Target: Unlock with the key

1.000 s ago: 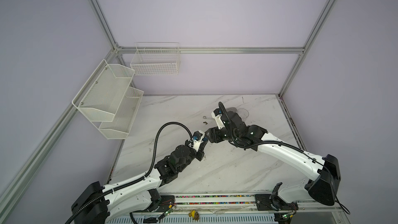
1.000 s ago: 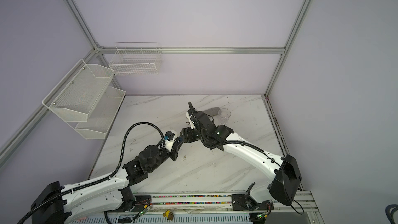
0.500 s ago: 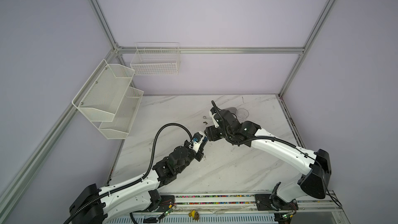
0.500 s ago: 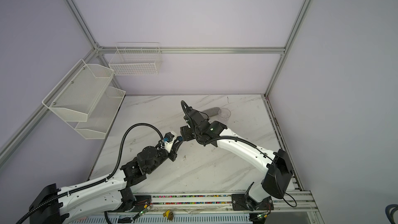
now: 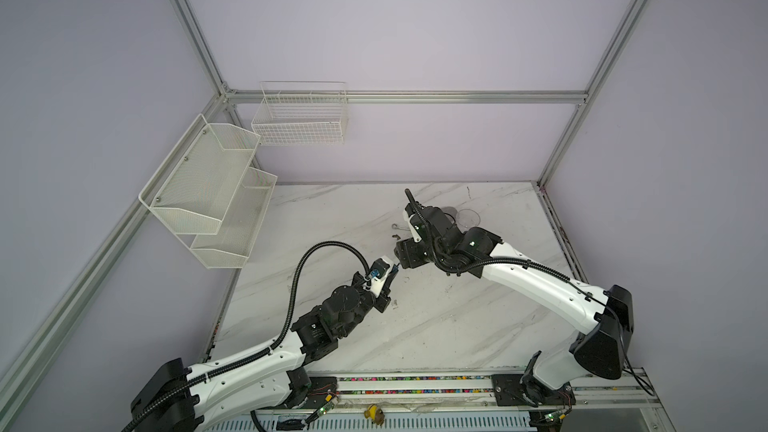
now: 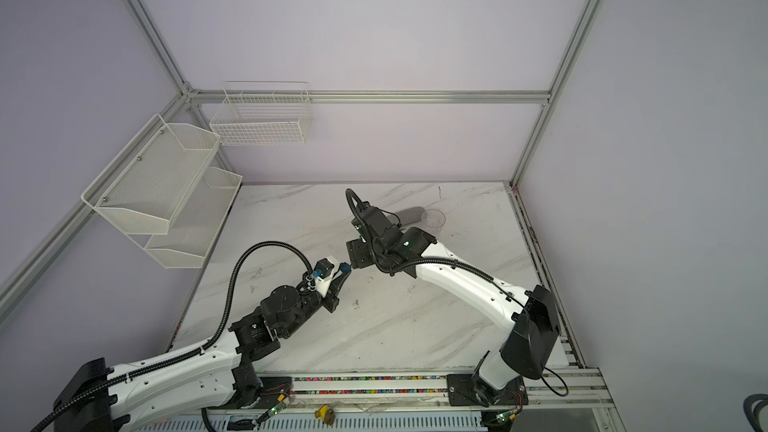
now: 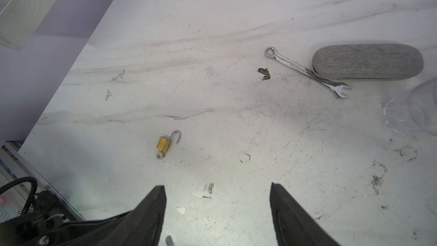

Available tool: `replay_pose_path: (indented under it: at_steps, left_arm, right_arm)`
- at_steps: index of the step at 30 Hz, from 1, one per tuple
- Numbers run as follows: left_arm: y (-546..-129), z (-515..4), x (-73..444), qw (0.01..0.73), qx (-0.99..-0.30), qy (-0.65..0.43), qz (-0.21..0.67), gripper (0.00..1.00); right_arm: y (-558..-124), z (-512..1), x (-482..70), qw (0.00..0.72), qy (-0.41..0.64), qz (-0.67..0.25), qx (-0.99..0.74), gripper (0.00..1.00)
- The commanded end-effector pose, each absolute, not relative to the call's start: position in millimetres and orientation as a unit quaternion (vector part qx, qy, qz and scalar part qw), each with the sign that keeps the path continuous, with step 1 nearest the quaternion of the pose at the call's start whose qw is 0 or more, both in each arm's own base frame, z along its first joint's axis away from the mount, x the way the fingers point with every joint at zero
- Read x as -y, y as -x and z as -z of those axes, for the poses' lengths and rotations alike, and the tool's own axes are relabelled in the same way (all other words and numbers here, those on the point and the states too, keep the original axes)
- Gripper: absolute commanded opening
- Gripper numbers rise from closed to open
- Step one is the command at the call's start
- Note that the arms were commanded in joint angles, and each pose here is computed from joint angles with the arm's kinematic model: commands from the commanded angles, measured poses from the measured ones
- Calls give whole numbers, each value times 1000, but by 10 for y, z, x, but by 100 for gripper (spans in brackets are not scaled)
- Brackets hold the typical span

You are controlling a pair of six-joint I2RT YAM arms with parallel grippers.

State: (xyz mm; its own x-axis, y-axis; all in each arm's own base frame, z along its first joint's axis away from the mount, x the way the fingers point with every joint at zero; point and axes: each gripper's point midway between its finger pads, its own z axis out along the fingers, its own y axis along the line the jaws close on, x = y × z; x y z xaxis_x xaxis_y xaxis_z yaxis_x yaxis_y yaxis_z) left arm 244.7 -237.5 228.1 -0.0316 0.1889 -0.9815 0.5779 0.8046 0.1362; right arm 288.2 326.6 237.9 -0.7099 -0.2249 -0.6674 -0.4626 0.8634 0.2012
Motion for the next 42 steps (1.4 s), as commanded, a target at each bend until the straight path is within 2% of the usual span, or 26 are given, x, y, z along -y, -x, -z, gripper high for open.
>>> replay_pose_path:
  at_steps: [1, 13, 17, 22, 27, 34, 39, 42]
  left_arm:
    - [-2446, -2400, 2316, 668, -681, -260, 148, 0]
    - [-2466, -2385, 2272, 675, -681, -244, 146, 0]
    - [-2499, -2349, 2261, 672, -687, -237, 138, 0]
    - [-2526, -2316, 2263, 661, -703, -217, 149, 0]
    - [-2633, -2014, 2304, 571, -792, -148, 160, 0]
    - [-2662, -1472, 2539, 397, -905, -64, 139, 0]
    - [-2685, -1091, 2749, 328, -936, -20, 130, 0]
    - [-2755, -961, 2748, 306, -949, -1, 81, 0]
  right_arm:
    - [-2884, -2370, -3194, 325, 198, -159, -911, 73]
    - [-2760, -2434, -3089, 327, 192, -178, -908, 76]
    - [-2662, -2492, -3108, 323, 204, -213, -899, 79]
    - [-2758, -2403, -2817, 335, 163, -198, -906, 85]
    - [-2949, -2563, -2341, 407, 77, -165, -895, 97]
    - [-3137, -2388, -1825, 459, -22, -154, -875, 97]
    - [-3213, -2293, -1521, 475, -74, -148, -865, 97]
    - [-3232, -2210, -1460, 474, -83, -149, -864, 97]
